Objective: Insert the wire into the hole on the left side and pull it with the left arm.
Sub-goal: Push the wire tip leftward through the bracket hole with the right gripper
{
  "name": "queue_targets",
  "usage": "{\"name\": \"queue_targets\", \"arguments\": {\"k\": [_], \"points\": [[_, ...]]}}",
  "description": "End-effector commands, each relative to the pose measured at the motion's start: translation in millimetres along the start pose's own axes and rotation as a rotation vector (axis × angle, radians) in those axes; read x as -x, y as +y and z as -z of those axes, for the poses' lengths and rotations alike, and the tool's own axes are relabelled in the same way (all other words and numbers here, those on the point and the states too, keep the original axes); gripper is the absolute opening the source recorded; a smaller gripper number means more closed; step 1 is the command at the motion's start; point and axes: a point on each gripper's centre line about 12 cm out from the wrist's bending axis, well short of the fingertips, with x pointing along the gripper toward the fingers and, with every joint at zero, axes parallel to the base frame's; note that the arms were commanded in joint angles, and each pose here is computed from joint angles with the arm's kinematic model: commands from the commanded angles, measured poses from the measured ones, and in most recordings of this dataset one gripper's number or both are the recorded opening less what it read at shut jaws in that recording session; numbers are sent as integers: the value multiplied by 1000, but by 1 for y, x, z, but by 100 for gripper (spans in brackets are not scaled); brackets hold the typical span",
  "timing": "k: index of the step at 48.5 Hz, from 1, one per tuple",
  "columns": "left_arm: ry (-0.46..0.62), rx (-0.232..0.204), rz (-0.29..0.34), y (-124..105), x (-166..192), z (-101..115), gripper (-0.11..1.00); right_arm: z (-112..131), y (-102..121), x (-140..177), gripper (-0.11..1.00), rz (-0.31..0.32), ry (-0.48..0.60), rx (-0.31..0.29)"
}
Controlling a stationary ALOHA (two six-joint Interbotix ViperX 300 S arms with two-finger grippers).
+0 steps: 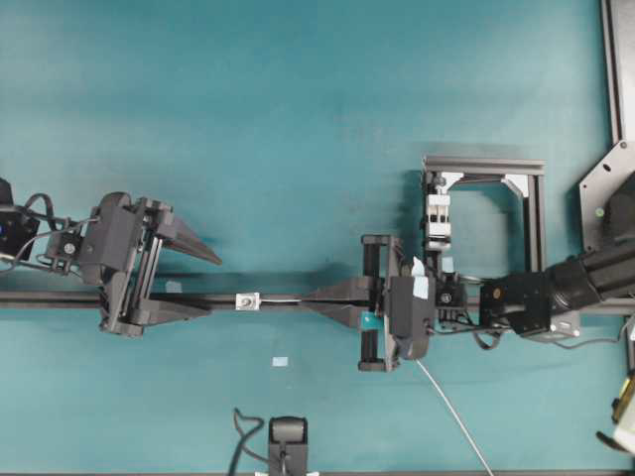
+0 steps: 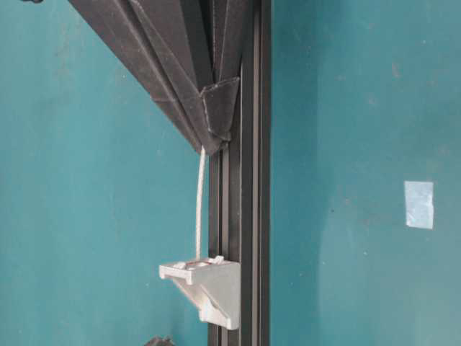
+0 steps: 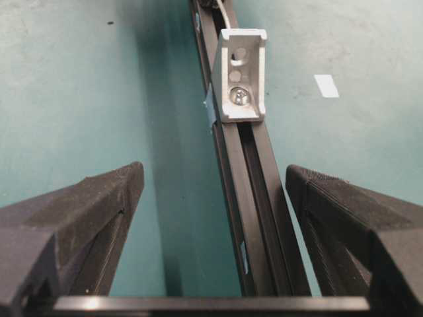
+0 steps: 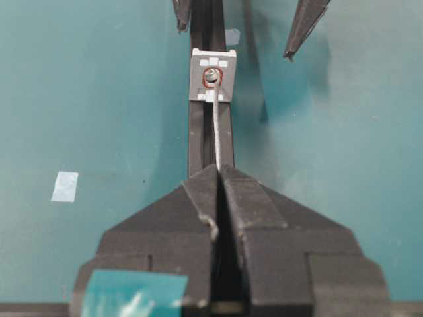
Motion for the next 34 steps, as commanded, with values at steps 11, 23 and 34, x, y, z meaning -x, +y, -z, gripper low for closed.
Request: {"name": "queue_targets", "arguments": {"k": [11,23,34], "points": [[-31,-1,7,-2,-1,-8,78,-8,-1,-7,2,6,-10,-16],[-33,-3,8,-3,-1,-8,78,-8,-3,-14,2,16,-13,-19],[-38,-2,7,-2,0,-10,78,-11,-6,-19,2,25,-11,-24]]}}
